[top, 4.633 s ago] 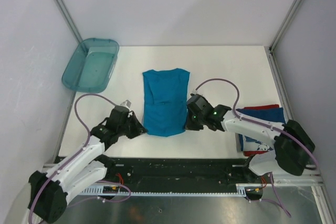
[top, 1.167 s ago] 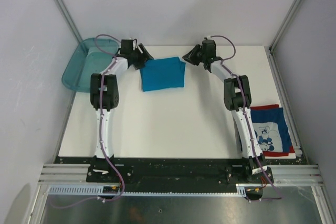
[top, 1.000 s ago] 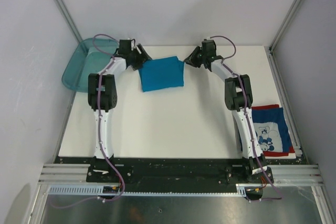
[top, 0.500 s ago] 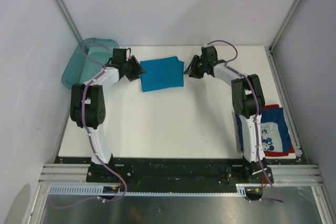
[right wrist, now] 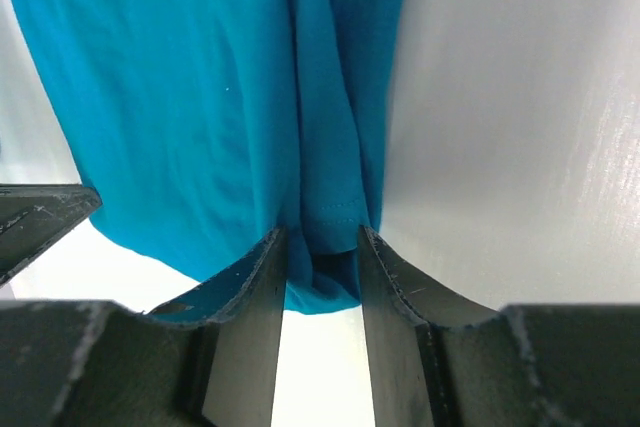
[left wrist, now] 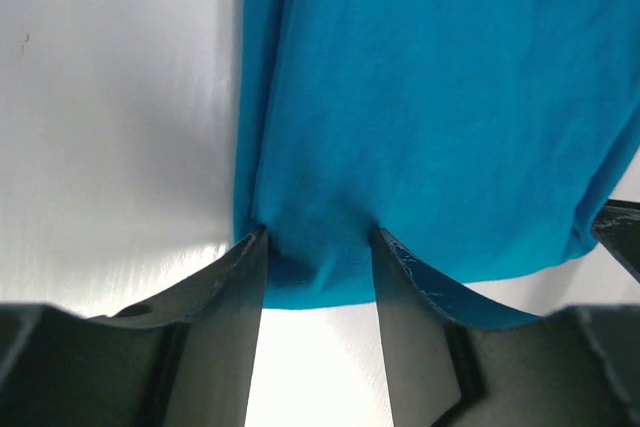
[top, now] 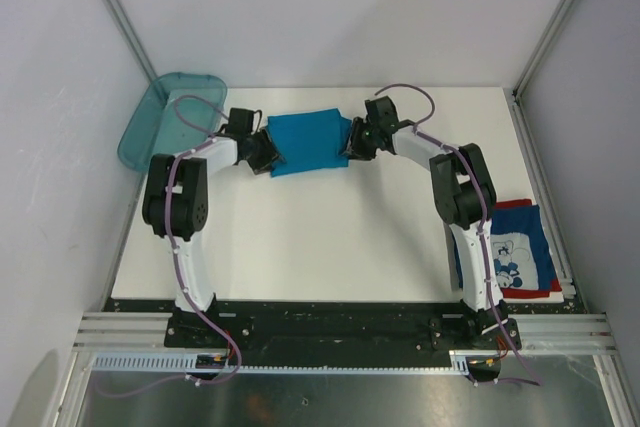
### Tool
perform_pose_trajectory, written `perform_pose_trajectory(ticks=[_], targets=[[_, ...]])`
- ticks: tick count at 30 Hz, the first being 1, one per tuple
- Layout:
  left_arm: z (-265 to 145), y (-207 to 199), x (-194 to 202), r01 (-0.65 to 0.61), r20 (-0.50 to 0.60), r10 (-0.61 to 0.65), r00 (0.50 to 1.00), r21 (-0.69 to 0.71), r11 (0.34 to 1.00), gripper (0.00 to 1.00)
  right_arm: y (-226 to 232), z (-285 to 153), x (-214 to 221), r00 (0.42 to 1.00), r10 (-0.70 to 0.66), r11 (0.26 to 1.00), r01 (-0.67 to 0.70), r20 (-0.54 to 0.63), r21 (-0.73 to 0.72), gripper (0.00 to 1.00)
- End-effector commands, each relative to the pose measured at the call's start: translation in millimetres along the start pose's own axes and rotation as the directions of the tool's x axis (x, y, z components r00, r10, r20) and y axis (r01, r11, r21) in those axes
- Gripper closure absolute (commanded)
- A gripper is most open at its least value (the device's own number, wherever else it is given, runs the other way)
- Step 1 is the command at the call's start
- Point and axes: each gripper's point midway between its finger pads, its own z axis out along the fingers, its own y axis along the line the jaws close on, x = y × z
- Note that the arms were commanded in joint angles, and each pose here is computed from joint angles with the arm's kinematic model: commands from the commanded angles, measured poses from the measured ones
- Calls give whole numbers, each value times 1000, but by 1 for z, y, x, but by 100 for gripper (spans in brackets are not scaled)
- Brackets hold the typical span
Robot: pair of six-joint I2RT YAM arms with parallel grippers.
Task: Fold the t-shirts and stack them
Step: Fold the long partially folded tshirt into a neat square
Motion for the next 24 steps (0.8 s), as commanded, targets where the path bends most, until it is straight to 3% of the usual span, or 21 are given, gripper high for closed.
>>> perform_pose_trajectory(ticks=[1, 6, 24], targets=[[2, -2, -5, -17, 23, 18, 1000, -8, 1000, 51, -4, -2, 1, 1000, -18, 999, 18, 7, 38, 62], [-13, 8, -11, -51, 73, 55, 996, -55, 997, 51, -12, -14, -1, 999, -7, 999, 6, 32, 52, 62], [-36, 24, -7, -58, 88, 67, 994, -100, 993, 53, 20, -41, -5, 988, -58, 998, 57, 143, 15, 60]])
